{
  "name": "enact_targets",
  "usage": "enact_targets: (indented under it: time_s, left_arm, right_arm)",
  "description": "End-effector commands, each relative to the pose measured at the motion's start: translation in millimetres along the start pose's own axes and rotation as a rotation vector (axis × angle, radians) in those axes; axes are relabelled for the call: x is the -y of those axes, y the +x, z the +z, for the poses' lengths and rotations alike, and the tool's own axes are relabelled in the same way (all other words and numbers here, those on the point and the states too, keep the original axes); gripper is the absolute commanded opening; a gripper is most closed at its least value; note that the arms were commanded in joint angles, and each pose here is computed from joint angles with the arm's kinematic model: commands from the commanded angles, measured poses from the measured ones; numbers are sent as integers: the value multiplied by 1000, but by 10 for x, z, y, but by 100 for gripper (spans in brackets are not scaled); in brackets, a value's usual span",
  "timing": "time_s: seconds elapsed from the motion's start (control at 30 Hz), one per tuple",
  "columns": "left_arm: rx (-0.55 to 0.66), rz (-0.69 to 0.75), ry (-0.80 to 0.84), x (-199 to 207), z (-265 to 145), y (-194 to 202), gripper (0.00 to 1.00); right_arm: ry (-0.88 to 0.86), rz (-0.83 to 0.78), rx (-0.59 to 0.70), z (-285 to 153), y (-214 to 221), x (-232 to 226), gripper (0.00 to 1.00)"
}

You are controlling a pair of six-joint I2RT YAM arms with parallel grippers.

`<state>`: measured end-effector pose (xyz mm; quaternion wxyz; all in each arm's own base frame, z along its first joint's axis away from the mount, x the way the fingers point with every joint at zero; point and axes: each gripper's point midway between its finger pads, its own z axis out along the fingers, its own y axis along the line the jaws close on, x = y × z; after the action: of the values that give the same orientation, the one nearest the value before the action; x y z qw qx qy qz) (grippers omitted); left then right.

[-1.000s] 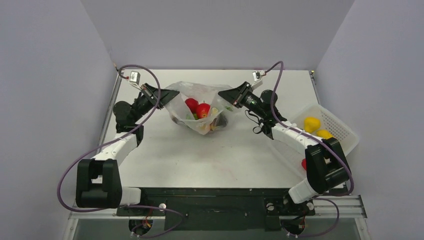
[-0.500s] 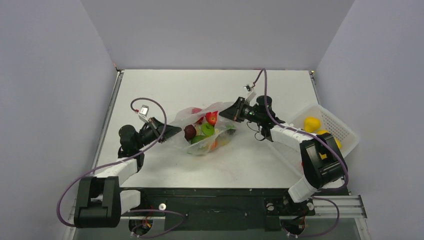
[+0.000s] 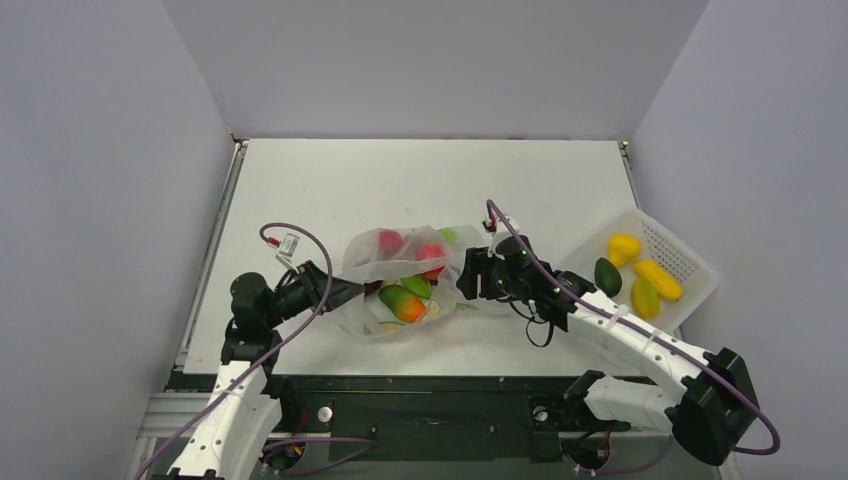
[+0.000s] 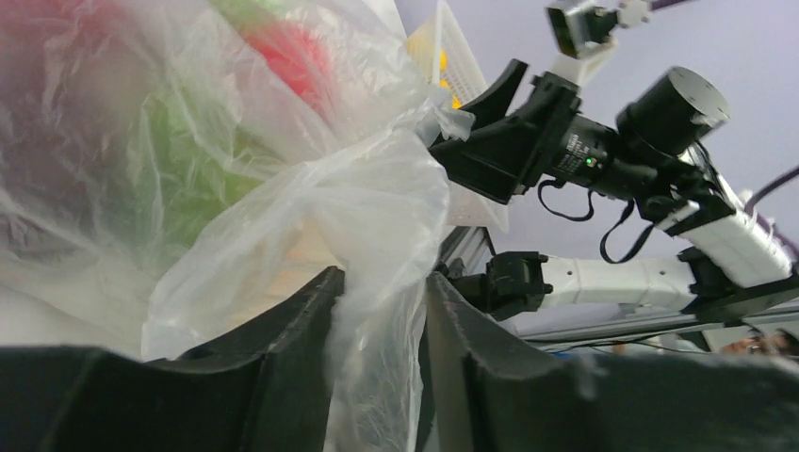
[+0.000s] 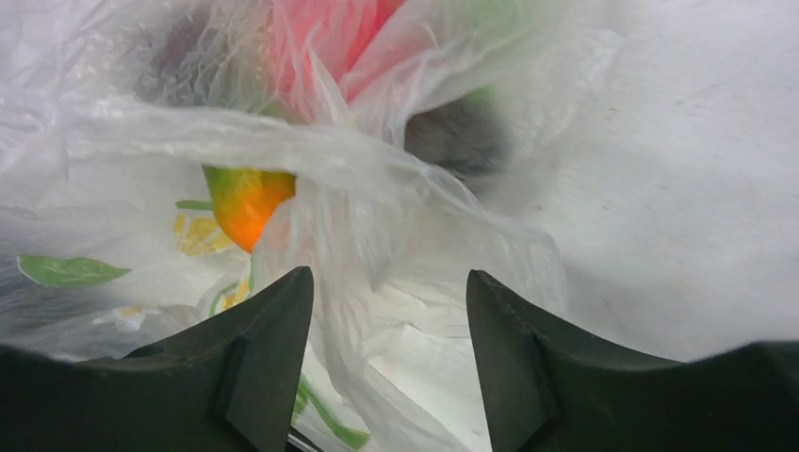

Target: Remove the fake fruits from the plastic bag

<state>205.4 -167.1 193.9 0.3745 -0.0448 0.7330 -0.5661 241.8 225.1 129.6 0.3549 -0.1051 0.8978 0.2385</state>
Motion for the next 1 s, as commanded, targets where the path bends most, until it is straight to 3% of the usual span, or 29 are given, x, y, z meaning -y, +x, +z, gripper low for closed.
enact_targets:
  time_s: [0.0,0.13,0.23,0.4,0.57,0.77,0.83,0.97]
  left_arm:
    - [-51,-19,-40,-39,-17,118,46]
    - [-77,60,-109,34,-101,114,68]
    - [-57,65,-132,160,-159,77,74]
    - [-18,21,-264,144,-261,-16,76]
    - [20,-1,-474,17,-461,-113,76]
    - [150,114,-688,3,-826,-408,76]
    - [164,173,-672,99,-840,-490,76]
    - [88,367,-320,720,-475,-582,76]
  right_arm:
    - [189,-56,59,-303,-50,246,59]
    - [113,-92,71,-538,-103,-40,63]
    - [9,-106,100,-730,-152,-390,65]
    - [-132,-92,186,-876,-354,-820,67]
    - [-245,-62,220,-675,-493,-1166,66]
    - [-234,-41,184,-168,-288,-1218,51]
    - [-185,-46,159,-4,-142,-1109,46]
    - [-105,-58,85,207,255,-847,41]
